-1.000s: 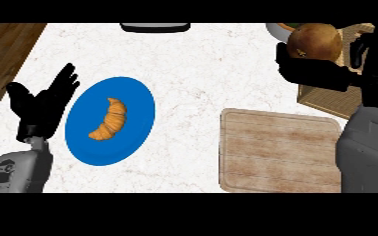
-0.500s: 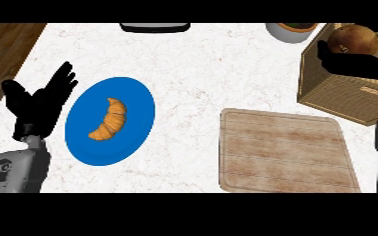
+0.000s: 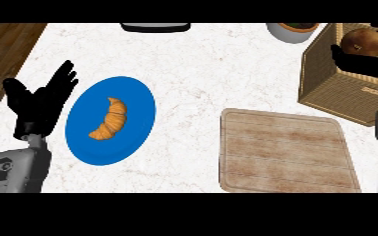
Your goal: Pick the pear from the cutting board and place it in the basket
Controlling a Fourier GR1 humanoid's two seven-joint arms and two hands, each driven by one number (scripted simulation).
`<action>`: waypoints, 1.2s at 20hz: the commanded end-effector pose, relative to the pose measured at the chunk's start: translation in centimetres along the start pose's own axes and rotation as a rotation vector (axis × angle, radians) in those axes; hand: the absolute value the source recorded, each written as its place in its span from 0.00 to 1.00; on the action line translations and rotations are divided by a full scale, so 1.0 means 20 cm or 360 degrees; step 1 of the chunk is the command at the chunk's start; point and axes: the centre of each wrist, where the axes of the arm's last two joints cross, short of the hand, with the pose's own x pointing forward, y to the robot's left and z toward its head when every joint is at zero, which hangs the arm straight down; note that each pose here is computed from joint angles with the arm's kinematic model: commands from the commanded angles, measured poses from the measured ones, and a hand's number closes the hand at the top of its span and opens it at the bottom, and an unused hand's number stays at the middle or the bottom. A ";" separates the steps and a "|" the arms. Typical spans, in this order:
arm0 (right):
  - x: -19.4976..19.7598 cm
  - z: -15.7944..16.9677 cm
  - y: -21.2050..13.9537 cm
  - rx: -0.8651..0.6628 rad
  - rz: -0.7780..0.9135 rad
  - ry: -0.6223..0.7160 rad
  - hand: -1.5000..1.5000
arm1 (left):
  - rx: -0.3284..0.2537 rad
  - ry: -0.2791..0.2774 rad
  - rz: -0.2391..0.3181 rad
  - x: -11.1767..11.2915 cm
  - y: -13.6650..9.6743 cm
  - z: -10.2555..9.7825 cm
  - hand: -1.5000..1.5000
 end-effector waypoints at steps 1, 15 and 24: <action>-0.14 -0.08 0.05 -0.0033 -0.0056 0.0163 0.00 | -0.0011 -0.0019 -0.0016 -0.04 -0.01 0.03 0.50; -0.32 -0.24 -0.13 -0.0264 -0.0453 0.0153 0.00 | 0.0017 0.0019 0.0000 -0.05 0.01 0.04 0.50; -0.67 -0.24 -0.68 -0.0394 -0.0764 0.0325 0.00 | 0.0036 0.0012 0.0009 -0.02 0.00 0.02 0.50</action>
